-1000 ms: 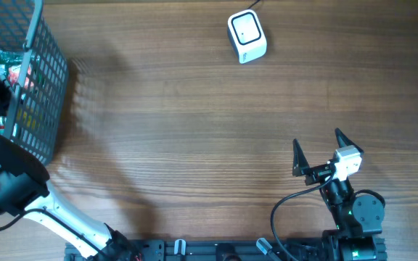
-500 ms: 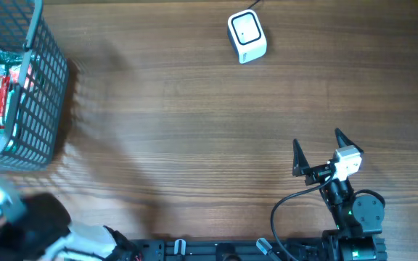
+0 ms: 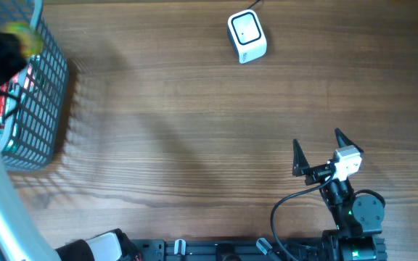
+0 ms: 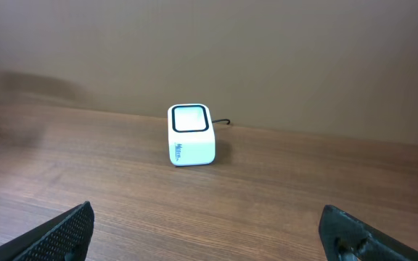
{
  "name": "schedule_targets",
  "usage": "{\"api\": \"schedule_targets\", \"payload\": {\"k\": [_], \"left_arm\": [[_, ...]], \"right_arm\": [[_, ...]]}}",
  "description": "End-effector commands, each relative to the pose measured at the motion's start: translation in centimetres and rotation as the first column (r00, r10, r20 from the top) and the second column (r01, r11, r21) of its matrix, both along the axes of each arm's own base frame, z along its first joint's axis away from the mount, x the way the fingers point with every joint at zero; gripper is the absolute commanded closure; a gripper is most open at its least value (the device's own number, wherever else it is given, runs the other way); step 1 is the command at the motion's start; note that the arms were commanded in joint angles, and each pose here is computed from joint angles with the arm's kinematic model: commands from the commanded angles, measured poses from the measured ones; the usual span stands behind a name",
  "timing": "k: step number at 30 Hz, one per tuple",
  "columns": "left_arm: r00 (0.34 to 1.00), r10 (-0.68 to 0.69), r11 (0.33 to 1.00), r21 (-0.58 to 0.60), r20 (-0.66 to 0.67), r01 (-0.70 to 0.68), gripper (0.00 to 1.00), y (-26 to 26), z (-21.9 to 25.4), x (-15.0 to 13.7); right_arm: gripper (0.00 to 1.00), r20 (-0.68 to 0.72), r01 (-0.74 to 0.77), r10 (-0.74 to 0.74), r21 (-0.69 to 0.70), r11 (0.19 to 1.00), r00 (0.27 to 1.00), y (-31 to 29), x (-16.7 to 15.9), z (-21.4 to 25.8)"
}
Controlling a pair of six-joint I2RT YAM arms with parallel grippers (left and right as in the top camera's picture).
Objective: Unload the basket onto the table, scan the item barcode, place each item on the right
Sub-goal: 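Carry the Vim bottle with the left gripper to the white scanner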
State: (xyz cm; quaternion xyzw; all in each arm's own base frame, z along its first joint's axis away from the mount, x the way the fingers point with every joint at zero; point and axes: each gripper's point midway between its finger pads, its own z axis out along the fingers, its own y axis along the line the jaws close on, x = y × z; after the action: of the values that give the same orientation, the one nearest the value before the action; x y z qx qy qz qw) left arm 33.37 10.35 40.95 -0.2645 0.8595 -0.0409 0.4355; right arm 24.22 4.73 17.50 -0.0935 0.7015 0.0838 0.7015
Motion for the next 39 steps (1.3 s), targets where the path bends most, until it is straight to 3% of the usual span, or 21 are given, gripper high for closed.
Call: {"api": "schedule_targets", "payload": {"k": [1, 4, 9, 14, 20, 26, 39], "left_arm": [[0.978, -0.194, 0.979, -0.074, -0.074, 0.188, 0.86, -7.7, -1.5, -0.1], [0.924, -0.332, 0.942, -0.121, -0.188, 0.314, 0.88, -12.8, -4.1, -0.6], [0.858, -0.405, 0.912, -0.207, -0.317, 0.354, 0.89, -20.3, -7.7, -0.6], [0.812, -0.413, 0.909, -0.139, -0.413, 0.392, 0.89, -27.0, -11.7, 0.2], [0.717, -0.538, 0.831, -0.133, -0.444, 0.541, 0.92, -37.9, -18.4, 1.9], [0.661, -0.550, 0.809, -0.130, -0.511, 0.573, 0.93, -42.0, -23.8, 1.7], [0.616, -0.584, 0.773, -0.129, -0.529, 0.621, 0.92, -46.5, -29.1, 1.4]], "right_arm": [[0.00, 0.010, -0.012, 0.012, -0.011, 1.000, 1.000, 0.2, -0.1, 0.1], [0.00, 0.010, -0.012, 0.012, -0.011, 1.000, 1.000, 0.2, -0.1, 0.1], [0.00, 0.010, -0.012, 0.012, -0.011, 1.000, 1.000, 0.2, -0.1, 0.1], [0.00, 0.010, -0.012, 0.012, -0.011, 1.000, 1.000, 0.2, -0.1, 0.1], [0.00, 0.010, -0.012, 0.012, -0.011, 1.000, 1.000, 0.2, -0.1, 0.1], [0.00, 0.010, -0.012, 0.012, -0.011, 1.000, 1.000, 0.2, -0.1, 0.1], [0.00, 0.010, -0.012, 0.012, -0.011, 1.000, 1.000, 0.2, -0.1, 0.1]]}}
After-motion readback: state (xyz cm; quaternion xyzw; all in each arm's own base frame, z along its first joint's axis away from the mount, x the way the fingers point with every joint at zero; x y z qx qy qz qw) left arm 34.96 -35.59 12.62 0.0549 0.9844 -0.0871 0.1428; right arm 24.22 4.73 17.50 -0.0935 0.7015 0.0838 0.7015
